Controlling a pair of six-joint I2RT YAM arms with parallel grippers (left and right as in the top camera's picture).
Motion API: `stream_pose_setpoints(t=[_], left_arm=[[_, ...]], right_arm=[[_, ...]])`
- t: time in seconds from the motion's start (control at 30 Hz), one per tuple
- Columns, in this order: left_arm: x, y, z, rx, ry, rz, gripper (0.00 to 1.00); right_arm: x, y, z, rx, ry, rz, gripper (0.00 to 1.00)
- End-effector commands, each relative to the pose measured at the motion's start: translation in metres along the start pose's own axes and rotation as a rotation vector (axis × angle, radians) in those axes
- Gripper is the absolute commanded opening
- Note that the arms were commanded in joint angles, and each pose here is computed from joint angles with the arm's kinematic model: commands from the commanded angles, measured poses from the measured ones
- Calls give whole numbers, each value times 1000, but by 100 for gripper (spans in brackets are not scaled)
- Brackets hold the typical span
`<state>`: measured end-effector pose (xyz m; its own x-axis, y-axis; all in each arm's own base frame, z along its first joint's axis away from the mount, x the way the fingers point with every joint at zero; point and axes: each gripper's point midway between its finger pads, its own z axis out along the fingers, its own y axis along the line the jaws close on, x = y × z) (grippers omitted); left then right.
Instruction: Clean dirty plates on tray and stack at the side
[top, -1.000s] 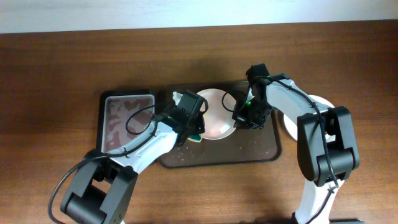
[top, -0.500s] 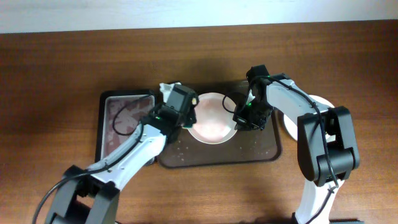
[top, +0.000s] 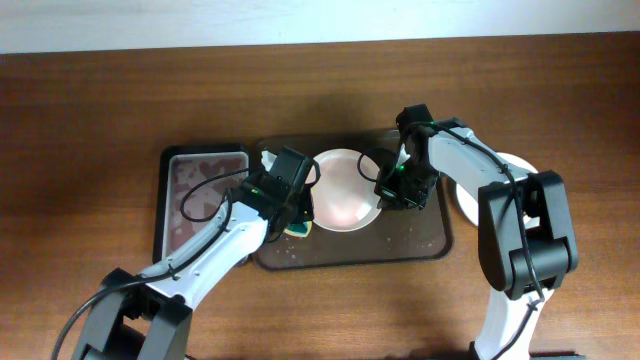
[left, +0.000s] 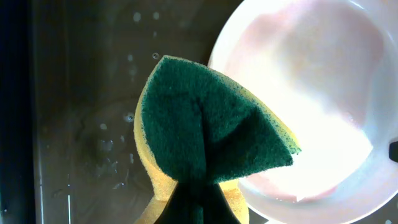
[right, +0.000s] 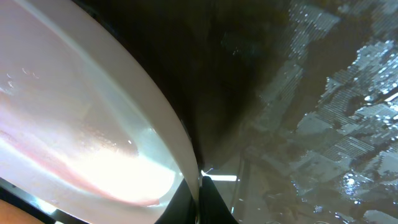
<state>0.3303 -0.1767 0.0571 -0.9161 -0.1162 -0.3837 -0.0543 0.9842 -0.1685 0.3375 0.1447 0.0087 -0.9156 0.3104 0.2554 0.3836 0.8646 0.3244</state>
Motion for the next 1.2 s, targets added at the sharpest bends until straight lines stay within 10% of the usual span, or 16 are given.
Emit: stream_pose_setpoints(t=[0.0,0.77,1.17], left_arm=[[-4,1,-7,-3,-26,-73,0],[-18,15,17,-89,-276,-302,0],[21,-7,27,10,-76,-422,0]], right_arm=[[1,-4,4,24,6,1,4],[2,-5,4,28,11,4,4],[3,-5,4,28,13,-3,4]])
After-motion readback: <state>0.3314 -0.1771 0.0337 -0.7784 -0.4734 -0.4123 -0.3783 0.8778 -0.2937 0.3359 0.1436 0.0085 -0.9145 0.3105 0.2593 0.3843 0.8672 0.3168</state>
